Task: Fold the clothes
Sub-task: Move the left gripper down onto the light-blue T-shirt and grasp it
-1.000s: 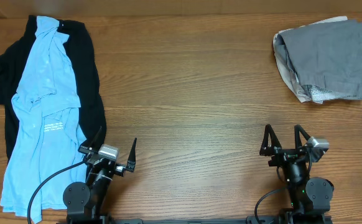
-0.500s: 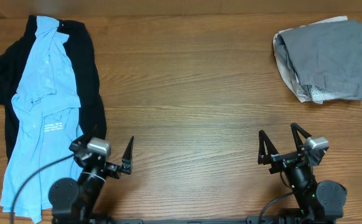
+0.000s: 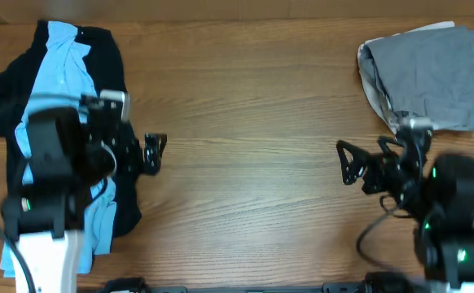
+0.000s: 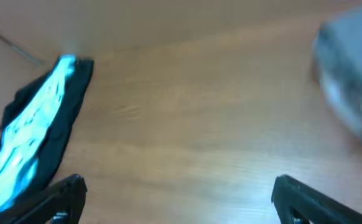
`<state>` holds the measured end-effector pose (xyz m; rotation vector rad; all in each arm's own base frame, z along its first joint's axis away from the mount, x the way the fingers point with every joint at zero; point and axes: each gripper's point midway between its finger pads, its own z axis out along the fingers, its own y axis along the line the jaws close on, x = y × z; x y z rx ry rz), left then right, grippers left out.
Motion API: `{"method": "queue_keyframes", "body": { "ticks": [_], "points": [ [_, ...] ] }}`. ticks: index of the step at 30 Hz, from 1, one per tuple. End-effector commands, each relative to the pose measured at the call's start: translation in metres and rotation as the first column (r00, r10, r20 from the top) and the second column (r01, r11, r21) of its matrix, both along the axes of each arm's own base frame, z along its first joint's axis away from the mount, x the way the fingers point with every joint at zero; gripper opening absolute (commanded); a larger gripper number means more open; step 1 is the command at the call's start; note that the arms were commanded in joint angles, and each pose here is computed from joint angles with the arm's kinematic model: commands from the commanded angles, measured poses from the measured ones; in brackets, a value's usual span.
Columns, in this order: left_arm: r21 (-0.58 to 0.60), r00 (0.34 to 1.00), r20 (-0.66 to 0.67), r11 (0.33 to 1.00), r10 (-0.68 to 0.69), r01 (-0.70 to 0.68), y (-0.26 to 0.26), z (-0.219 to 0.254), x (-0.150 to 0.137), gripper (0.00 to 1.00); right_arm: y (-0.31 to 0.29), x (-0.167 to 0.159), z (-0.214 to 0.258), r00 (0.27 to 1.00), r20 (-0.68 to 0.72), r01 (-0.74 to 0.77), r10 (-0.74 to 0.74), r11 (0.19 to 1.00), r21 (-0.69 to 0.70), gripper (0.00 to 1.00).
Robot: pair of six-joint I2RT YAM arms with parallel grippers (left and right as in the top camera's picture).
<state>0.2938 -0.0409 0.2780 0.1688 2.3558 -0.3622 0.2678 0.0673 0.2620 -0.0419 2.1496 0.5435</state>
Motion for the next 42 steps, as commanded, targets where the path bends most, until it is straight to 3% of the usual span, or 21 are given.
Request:
{"method": "queue_keyframes", "body": {
  "ticks": [1, 5, 8, 10, 15, 18, 29, 33, 42],
  "points": [
    [0.019, 0.998, -0.045, 0.999, -0.037, 0.038, 0.002, -0.004, 0.033, 1.0, 0.018, 0.026, 0.016, 0.993, -0.048, -0.107, 0.109, 0.993, 0.042, 1.0],
    [0.014, 0.998, -0.054, 1.0, 0.008, -0.007, 0.01, -0.029, 0.079, 1.0, 0.035, 0.046, -0.001, 0.971, -0.122, -0.191, 0.207, 0.973, 0.131, 1.0],
    [0.036, 0.96, -0.101, 0.965, 0.261, -0.258, 0.054, -0.048, 0.102, 1.0, 0.036, 0.053, -0.017, 0.961, -0.176, -0.187, 0.211, 0.972, 0.144, 1.0],
    [0.074, 0.936, -0.08, 0.938, 0.344, -0.339, 0.081, -0.053, 0.111, 1.0, 0.036, 0.057, -0.025, 0.957, -0.199, -0.185, 0.212, 0.972, 0.147, 1.0],
    [0.284, 0.795, 0.029, 0.758, 0.606, -0.588, 0.178, -0.061, 0.118, 0.94, 0.036, 0.062, -0.041, 0.945, -0.249, -0.177, 0.212, 0.972, 0.155, 1.0],
    [0.358, 0.781, 0.009, 0.727, 0.625, -0.586, 0.208, -0.08, 0.116, 0.93, 0.036, 0.065, -0.048, 0.939, -0.272, -0.173, 0.212, 0.972, 0.16, 1.0],
    [0.424, 0.653, -0.202, 0.667, 0.73, -0.613, 0.276, -0.184, 0.096, 0.9, 0.034, 0.069, -0.068, 0.922, -0.333, -0.154, 0.199, 0.975, 0.158, 0.96],
    [0.391, 0.714, -0.263, 0.748, 0.649, -0.537, 0.265, -0.217, 0.109, 0.87, 0.029, 0.072, -0.073, 0.924, -0.342, -0.133, 0.17, 0.983, 0.129, 0.95],
    [0.343, 0.789, -0.197, 0.795, 0.581, -0.5, 0.265, -0.227, 0.14, 0.83, 0.028, 0.075, -0.072, 0.929, -0.331, -0.13, 0.164, 0.984, 0.121, 0.94]
  ]
}}
